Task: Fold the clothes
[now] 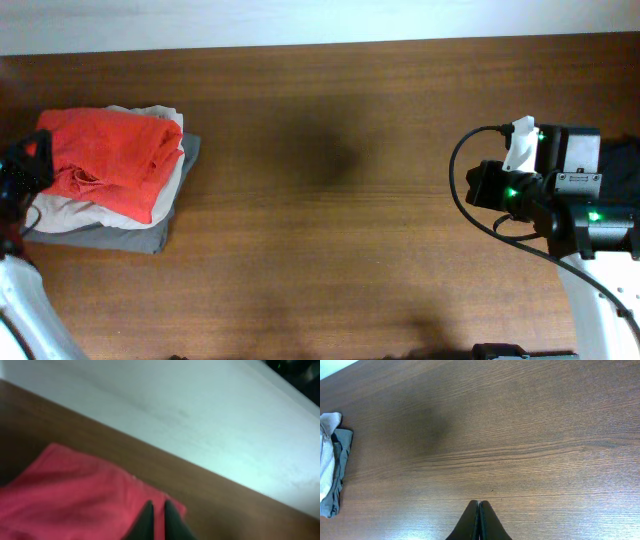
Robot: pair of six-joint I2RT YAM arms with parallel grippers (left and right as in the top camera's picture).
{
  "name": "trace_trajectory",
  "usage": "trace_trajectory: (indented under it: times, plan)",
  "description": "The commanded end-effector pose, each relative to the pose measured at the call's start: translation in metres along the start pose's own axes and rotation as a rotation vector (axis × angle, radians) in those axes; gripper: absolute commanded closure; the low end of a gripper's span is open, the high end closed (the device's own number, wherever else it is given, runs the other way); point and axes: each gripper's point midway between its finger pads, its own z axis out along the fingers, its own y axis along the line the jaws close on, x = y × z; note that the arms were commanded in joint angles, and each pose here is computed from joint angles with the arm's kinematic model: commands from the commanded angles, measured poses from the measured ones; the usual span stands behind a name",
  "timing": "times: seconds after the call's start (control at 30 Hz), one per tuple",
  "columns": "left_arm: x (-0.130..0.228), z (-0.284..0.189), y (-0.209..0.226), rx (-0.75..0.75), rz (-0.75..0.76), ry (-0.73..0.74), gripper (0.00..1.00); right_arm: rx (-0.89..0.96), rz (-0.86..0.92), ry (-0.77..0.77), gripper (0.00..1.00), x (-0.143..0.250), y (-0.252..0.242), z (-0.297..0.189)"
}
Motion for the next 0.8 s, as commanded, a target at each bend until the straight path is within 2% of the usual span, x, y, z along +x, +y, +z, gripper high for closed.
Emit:
trace_trajectory:
  times: [0.0,0.1,0.17,0.3,0.4,0.47,0.57,0.77]
  plan:
    - [0.024,0.052,0.037,0.013,-0.052,0.057,0.99,0.012,0.003,0.002,0.96,-0.002,-0.003,0.002]
    - [0.052,0.08,0.058,0.022,-0.101,0.123,0.99,0.012,0.005,0.006,0.96,-0.001,-0.003,0.003]
    - [0.084,0.093,0.075,0.007,-0.175,0.208,1.0,0.013,0.006,0.011,0.96,0.0,-0.003,0.002]
    - [0.155,0.099,0.1,-0.027,-0.252,0.411,1.0,0.017,0.009,0.023,0.96,0.003,-0.004,0.002]
    - [0.178,0.1,0.112,-0.071,-0.278,0.473,0.99,0.016,0.008,0.018,0.96,0.002,-0.004,0.003]
    - [0.18,0.1,0.114,-0.073,-0.283,0.478,0.99,0.014,0.006,0.01,0.96,0.0,-0.004,0.003]
    - [0.165,0.095,0.108,-0.052,-0.274,0.44,0.99,0.013,0.006,0.009,0.96,0.0,-0.003,0.003]
    - [0.085,0.064,0.059,0.068,-0.25,0.268,0.99,0.013,0.005,0.008,0.96,0.0,-0.003,0.002]
